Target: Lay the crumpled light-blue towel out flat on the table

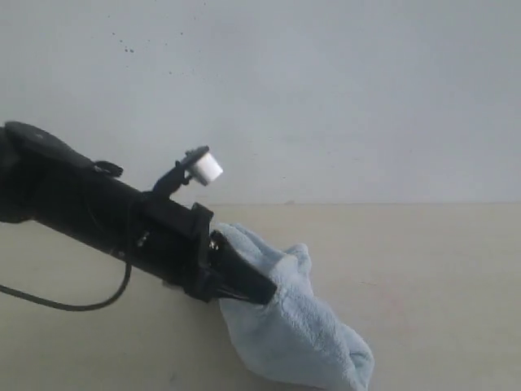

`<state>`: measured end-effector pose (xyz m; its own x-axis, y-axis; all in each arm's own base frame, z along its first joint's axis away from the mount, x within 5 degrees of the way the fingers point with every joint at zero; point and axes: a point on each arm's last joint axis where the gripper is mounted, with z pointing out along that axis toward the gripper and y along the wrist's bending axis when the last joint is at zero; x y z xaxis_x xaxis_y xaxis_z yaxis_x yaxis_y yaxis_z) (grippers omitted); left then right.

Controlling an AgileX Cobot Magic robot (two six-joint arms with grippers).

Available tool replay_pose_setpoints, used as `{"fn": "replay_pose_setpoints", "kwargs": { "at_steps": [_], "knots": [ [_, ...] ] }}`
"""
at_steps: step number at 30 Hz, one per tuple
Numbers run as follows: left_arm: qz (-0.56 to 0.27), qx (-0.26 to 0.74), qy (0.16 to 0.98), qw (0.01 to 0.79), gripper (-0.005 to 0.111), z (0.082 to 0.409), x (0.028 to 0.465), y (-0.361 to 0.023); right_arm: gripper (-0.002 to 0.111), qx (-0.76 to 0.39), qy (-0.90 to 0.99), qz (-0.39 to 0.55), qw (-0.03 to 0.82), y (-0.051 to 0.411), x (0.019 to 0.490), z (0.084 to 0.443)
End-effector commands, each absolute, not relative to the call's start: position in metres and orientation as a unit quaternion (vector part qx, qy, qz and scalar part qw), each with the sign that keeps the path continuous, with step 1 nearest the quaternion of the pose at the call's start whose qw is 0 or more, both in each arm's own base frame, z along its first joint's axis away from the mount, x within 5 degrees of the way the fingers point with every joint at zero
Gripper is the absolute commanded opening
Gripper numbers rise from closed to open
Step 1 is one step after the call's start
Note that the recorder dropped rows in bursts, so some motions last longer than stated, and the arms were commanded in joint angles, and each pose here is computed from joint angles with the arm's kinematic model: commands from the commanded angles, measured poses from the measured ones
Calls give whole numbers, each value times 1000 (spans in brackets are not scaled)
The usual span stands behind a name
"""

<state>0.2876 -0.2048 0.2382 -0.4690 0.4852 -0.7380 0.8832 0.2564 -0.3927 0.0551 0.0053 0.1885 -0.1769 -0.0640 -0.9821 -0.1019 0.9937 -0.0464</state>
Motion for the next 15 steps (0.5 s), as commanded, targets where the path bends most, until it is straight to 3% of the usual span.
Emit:
{"fn": "replay_pose_setpoints", "kwargs": {
  "at_steps": [1,7,15],
  "knots": [
    [-405,478,721,297,4,287,267,-199,0,-54,763,16,644,5,55,190],
    [-396,491,695,345,4,324,248,-190,0,-54,763,16,644,5,55,190],
    [-398,497,691,343,4,326,243,-189,0,-54,763,16,644,5,55,190]
  ]
}}
